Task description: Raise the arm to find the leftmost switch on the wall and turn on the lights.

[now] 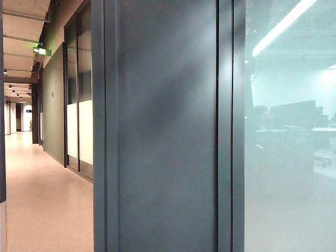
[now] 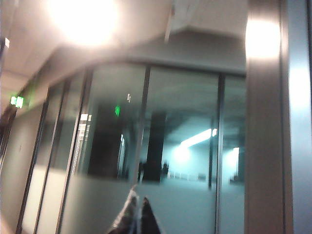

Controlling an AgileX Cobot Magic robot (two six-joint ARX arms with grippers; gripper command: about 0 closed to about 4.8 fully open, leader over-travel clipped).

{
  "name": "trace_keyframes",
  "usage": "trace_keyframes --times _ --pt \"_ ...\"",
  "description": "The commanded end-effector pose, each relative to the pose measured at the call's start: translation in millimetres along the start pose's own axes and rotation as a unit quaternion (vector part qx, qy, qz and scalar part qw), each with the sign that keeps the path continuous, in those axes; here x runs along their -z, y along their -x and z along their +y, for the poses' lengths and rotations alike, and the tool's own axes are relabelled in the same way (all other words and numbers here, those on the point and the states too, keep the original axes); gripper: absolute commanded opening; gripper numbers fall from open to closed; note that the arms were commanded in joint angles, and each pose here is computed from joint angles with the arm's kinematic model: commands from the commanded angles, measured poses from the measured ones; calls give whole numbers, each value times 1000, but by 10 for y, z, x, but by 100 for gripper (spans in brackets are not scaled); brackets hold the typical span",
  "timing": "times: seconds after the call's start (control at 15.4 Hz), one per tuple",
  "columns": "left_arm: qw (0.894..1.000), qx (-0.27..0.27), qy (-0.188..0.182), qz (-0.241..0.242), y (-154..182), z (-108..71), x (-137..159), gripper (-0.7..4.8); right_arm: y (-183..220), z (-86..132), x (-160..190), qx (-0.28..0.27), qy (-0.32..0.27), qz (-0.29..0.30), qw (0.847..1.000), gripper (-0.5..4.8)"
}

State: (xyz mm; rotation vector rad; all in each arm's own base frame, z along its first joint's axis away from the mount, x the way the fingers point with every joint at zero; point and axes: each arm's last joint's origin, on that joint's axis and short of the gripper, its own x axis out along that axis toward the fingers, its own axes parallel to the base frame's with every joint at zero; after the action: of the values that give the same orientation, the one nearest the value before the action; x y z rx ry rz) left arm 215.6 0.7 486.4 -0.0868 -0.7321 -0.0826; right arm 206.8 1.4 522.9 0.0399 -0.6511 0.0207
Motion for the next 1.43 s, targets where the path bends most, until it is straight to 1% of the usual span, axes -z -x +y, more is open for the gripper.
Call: trace_keyframes --times 0.06,0.13,0.19,0.26,0.32,0.39,0.52,0.71,0.78,0.84,0.91,0.97,1.1,1.17,1.23,1.3,1.43 --pt "1000 4 -3 -9 -11 -7 -18 -5 1 5 -21 -5 -1 -4 1000 -1" --pt "1000 4 -3 -10 -11 -7 -20 -5 1 6 -20 -6 -1 -4 1000 -1" --pt "1000 4 -3 -10 -11 -7 -20 -5 2 14 -20 -18 -3 -3 1000 -1" --pt "1000 4 -3 -10 -11 -7 -20 -5 3 33 -18 -49 -19 -1 999 -1" --pt "1000 4 -3 -10 -11 -7 -20 -5 6 62 -19 -96 -42 3 995 -1" --pt "1000 4 -3 -11 -11 -7 -21 -5 15 97 -23 -152 -65 9 986 -1" --pt "1000 4 -3 -10 -11 -7 -20 -5 44 246 -28 -265 -88 17 960 -1" --pt "1000 4 -3 -10 -11 -7 -19 -5 88 416 -29 -365 -104 24 925 -1" --pt "1000 4 -3 -10 -11 -7 -20 -5 99 457 -33 -382 -109 24 918 -1" --pt "1000 13 -3 -12 -11 -13 -24 -5 105 488 -38 -387 -113 22 915 -1" --pt "998 60 0 -18 -9 -41 -42 -5 106 490 -42 -388 -113 21 915 -1" --pt "994 102 13 -29 -11 -67 -66 -6 106 490 -41 -388 -113 21 915 -1" --pt "986 159 50 -27 -66 -104 -119 -5 107 490 -32 -388 -115 26 914 -1" --pt "978 193 78 -25 -148 -142 -150 -5 107 491 -30 -388 -115 28 914 -1" --pt "971 216 103 -25 -239 -172 -187 -6 108 492 -29 -391 -115 28 913 -1" --pt "964 237 116 -28 -332 -186 -238 -5 109 493 -28 -393 -115 29 912 -1" --pt "945 291 146 -20 -529 -276 -354 -5 112 496 -29 -399 -115 29 909 -1"
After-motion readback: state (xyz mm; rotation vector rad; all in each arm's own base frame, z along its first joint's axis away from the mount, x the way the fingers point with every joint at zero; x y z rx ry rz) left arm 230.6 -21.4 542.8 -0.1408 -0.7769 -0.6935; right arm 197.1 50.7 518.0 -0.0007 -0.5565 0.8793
